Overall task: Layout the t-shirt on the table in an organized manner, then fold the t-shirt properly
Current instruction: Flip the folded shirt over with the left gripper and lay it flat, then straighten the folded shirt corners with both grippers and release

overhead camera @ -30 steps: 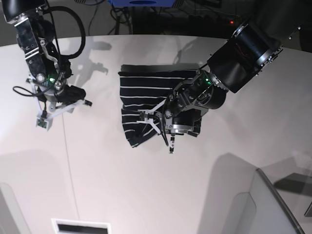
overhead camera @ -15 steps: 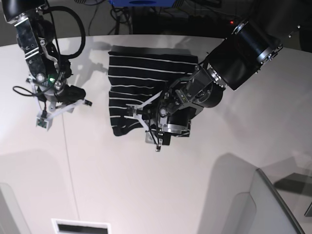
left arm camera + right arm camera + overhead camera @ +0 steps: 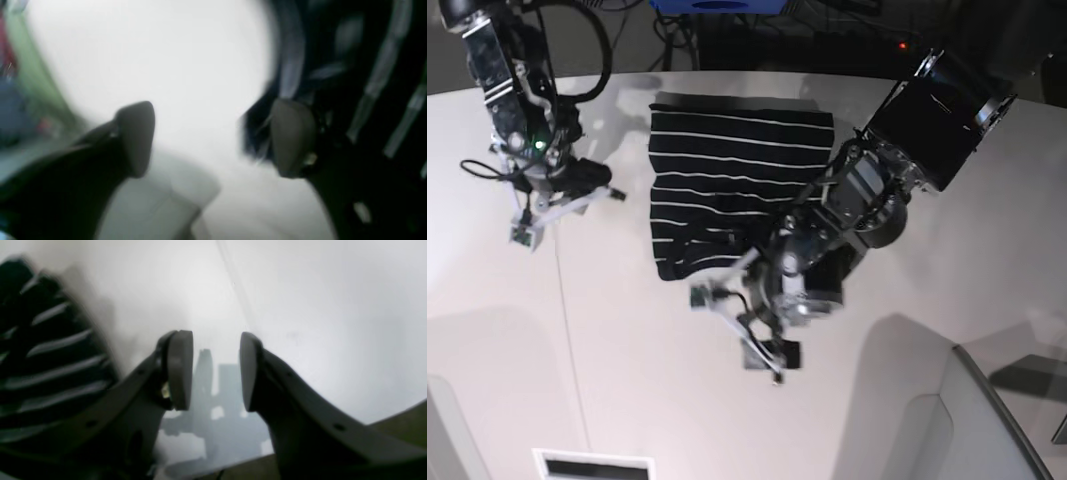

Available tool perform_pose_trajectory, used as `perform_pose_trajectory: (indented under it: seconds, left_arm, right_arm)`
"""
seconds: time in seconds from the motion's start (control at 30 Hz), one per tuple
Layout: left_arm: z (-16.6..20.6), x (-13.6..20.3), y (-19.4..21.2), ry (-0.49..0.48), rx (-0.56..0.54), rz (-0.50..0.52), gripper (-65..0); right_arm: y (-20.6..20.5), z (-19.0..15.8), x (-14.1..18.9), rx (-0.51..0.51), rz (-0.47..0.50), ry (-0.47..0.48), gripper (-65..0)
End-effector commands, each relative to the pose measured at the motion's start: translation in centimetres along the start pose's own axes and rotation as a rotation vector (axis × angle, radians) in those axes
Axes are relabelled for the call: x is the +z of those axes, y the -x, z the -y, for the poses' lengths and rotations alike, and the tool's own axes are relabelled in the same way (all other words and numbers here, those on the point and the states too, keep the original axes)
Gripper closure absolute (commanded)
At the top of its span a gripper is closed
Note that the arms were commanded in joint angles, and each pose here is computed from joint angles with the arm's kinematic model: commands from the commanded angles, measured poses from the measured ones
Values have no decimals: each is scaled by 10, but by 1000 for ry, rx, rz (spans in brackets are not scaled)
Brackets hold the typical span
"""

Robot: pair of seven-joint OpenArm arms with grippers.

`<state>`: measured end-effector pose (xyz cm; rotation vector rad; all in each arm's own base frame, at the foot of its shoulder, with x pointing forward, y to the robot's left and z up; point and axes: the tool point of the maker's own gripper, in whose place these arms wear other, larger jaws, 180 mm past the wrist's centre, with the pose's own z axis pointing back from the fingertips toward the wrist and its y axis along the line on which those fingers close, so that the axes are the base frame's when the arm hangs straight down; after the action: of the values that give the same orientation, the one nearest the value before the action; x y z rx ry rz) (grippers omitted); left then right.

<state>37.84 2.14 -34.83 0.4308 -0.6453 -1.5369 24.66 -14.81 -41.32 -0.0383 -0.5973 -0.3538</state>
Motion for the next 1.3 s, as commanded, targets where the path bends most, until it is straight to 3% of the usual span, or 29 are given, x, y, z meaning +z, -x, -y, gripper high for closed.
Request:
perform_pose_trajectory:
  seconds: [0.0, 0.1, 0.13, 0.33, 0.47, 0.63, 0.8, 0.97, 1.13, 1.27]
  left_arm:
    - [-22, 14, -3, -69, 36, 19, -355]
    - [-5, 32, 12, -81, 119, 35, -31]
    - [5, 38, 17, -75, 142, 38, 0]
    - [93, 53, 31, 61, 293, 80, 0]
    - [139, 59, 31, 144, 375, 141, 0]
    - [183, 52, 43, 252, 406, 87, 0]
    - [219, 41, 57, 348, 416, 26, 0]
    - [206, 43, 56, 315, 417, 38, 0]
    - [146, 61, 63, 137, 454, 68, 0]
    - [134, 74, 110, 60, 539, -26, 0]
  right_arm:
    - [-22, -10, 11, -8, 78, -32, -143]
    - [-12, -45, 29, 54, 77, -137, -26]
    - [-4, -59, 35, 83, 66, -176, 0]
    - [53, -127, 59, 279, -15, -362, 0]
    - [69, -148, 60, 359, -32, -405, 0]
    - [93, -143, 32, 385, -104, -328, 0]
    - [102, -124, 0, 422, -71, -238, 0]
    - [101, -123, 1, 422, -60, -241, 0]
    - [71, -127, 35, 390, 29, -330, 0]
    - [57, -83, 48, 377, 57, -292, 0]
